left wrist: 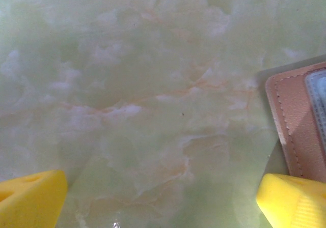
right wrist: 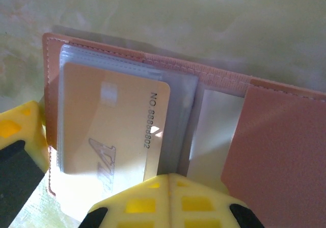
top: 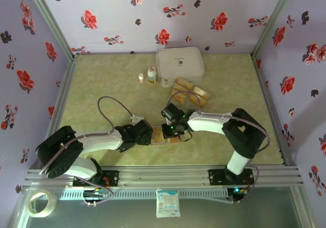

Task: Put the credit cards into the card holder
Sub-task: Insert the credit card into the card slot, then close the card holder at the bottom-center of the table.

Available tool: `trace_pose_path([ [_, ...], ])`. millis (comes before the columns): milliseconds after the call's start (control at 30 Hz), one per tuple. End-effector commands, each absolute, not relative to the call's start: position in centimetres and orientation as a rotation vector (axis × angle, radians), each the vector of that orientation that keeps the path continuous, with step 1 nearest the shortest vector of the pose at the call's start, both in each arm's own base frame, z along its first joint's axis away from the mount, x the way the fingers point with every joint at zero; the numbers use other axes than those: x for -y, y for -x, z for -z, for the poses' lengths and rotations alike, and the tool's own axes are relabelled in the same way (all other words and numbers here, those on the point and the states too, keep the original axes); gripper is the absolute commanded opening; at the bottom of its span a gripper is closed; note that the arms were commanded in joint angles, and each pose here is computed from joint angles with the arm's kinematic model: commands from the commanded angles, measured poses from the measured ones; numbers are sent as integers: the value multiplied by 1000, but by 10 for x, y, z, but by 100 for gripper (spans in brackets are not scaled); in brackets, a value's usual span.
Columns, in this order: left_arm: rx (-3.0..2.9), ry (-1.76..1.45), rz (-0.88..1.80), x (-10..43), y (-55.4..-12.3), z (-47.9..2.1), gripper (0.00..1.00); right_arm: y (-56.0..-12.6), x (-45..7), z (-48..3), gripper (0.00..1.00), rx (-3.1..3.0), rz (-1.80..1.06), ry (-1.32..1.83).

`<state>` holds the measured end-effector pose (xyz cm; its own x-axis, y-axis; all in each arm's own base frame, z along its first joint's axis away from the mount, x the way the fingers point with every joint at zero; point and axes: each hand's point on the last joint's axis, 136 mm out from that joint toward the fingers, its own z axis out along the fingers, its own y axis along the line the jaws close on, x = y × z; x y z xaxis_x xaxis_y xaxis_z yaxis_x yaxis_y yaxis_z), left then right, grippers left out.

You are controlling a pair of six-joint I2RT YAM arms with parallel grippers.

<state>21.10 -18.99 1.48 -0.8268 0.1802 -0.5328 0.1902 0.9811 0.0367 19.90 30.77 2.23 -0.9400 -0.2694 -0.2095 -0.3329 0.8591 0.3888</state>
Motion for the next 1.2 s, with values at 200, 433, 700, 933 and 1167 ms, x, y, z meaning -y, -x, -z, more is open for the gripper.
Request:
trace_pose_path([
  [200,-2596,-287,83,202,-207,0,100,-199,-324,-33,0,-2874,-718,466],
  [433,-2580,-230,39,183,-206,-12,100,-201,-308,-53,17,-2836,-643,468],
  [700,-2506,-137,-16,148,-207,-43,100,-208,-278,-95,68,-2750,-497,507],
  [933,-2366,-82,10,132,-218,-91,100,-240,-232,-134,99,-2575,-245,378],
  [1167,-2271,0,111,132,-225,-117,100,-268,-184,-146,99,-2488,-129,104],
])
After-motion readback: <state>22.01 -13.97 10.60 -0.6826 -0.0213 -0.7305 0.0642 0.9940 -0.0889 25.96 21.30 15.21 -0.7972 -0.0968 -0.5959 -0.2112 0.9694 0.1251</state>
